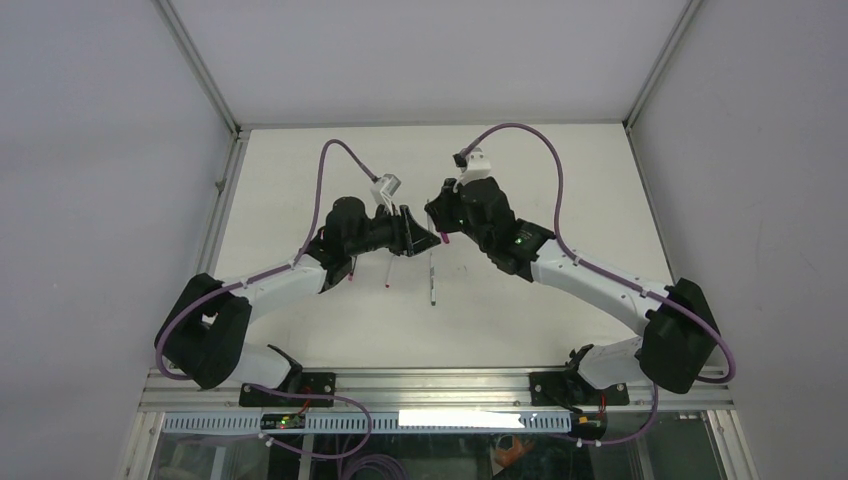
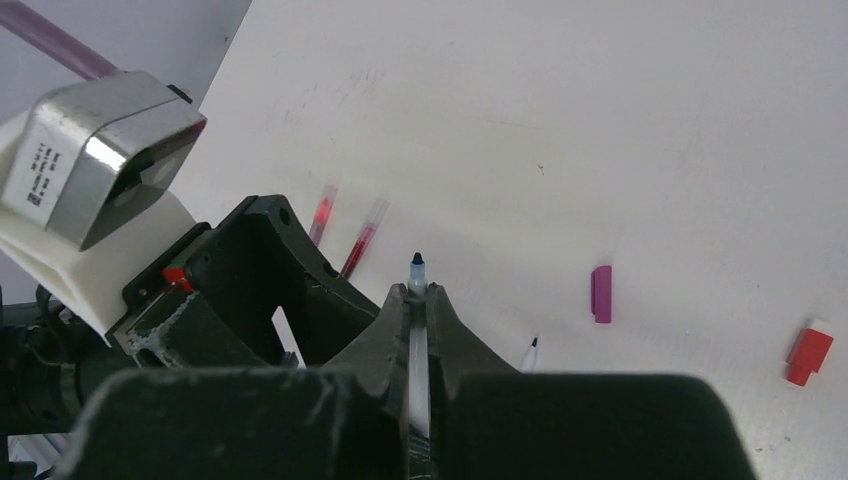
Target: Insert the pens into the pen caps
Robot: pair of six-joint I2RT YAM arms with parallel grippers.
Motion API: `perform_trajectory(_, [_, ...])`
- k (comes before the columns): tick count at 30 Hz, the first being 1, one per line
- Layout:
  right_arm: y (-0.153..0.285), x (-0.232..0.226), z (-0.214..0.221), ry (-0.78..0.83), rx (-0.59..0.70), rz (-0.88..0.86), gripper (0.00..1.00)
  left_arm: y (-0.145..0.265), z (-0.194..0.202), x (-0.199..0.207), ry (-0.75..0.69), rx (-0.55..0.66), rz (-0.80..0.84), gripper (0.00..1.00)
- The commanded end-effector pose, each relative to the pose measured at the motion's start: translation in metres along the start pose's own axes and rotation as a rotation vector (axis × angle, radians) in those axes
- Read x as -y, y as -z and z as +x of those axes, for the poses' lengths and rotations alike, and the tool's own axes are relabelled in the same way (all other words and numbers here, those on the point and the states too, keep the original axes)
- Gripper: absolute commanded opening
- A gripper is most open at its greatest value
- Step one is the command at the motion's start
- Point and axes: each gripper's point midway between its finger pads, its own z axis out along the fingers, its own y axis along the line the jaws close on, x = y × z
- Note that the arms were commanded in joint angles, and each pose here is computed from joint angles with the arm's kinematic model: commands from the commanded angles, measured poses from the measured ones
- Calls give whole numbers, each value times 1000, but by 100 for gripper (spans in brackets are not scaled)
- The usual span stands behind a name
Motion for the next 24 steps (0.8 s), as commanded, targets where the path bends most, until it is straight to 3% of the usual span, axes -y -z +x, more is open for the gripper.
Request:
perform_trajectory(1, [12, -20, -30, -27, 85, -63, 0, -6, -33, 19, -59, 107, 41, 49])
perform_trajectory(10, [8, -23, -21, -24, 61, -69, 0, -3, -44, 20, -81, 166, 35, 45])
perform_trajectory(11, [8, -24, -21, -23, 62, -69, 0, -3, -43, 20, -82, 166, 36, 39])
perform_trajectory(13, [7, -24, -21, -22, 61, -68, 0, -3, -43, 20, -87, 171, 38, 5])
perform_trajectory(14, [7, -24, -21, -21, 61, -67, 0, -2, -43, 20, -87, 172, 38, 0])
perform_trajectory(18, [7, -21, -21, -20, 65, -55, 0, -1, -40, 18, -98, 168, 34, 0])
perform_trajectory(24, [21, 22, -48, 35, 153, 135, 46, -3, -28, 5, -110, 122, -10, 0])
